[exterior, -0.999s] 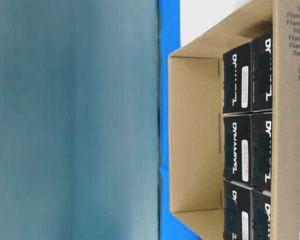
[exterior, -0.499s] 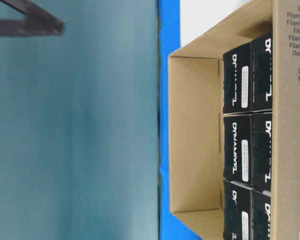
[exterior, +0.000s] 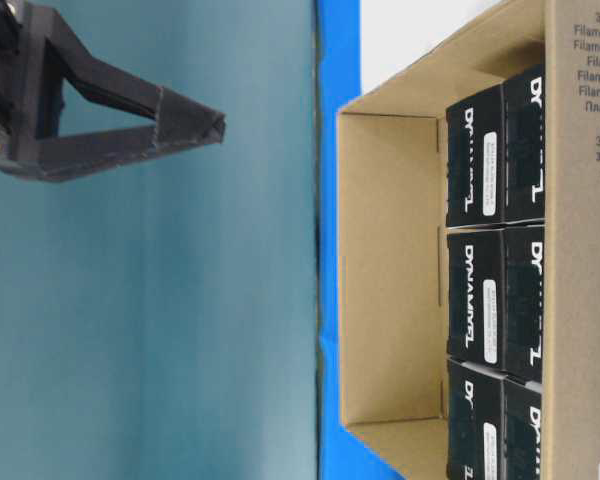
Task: Pick the box from inside the cardboard box.
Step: 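Lower the open right gripper around a black DYNAMIXEL box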
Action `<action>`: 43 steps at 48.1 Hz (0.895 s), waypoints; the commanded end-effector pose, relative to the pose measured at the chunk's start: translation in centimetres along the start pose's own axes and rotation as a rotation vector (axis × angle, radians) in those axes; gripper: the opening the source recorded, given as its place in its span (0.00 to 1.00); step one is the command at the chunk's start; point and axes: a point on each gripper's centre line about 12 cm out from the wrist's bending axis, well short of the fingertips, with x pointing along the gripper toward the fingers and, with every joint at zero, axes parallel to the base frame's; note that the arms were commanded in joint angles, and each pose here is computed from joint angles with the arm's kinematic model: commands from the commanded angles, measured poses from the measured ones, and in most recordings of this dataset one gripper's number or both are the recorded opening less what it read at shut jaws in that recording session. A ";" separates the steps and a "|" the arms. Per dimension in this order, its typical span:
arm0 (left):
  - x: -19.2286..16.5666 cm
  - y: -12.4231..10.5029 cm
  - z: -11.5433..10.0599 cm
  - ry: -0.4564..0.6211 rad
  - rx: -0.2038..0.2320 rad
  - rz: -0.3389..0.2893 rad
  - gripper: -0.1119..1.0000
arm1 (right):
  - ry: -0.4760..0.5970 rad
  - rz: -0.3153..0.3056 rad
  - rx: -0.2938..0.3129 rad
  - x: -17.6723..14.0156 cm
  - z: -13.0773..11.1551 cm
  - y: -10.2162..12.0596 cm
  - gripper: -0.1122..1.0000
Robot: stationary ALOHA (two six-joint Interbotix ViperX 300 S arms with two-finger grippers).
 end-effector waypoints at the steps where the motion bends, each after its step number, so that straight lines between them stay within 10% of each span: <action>1: 0.0 -0.1 1.2 -0.028 0.002 -0.002 0.05 | -0.022 -0.001 0.010 0.3 0.5 -0.3 0.10; 11: 0.0 -0.1 1.2 -0.028 0.000 -0.003 0.05 | -0.017 -0.001 0.033 1.4 0.8 -1.1 0.20; 28: -0.1 -0.1 1.2 -0.029 0.000 -0.004 0.05 | -0.074 0.037 0.094 3.8 0.9 -2.1 0.97; 43: 0.0 -0.1 1.1 -0.026 -0.001 -0.003 0.05 | -0.097 0.125 0.175 7.5 0.0 -1.6 1.00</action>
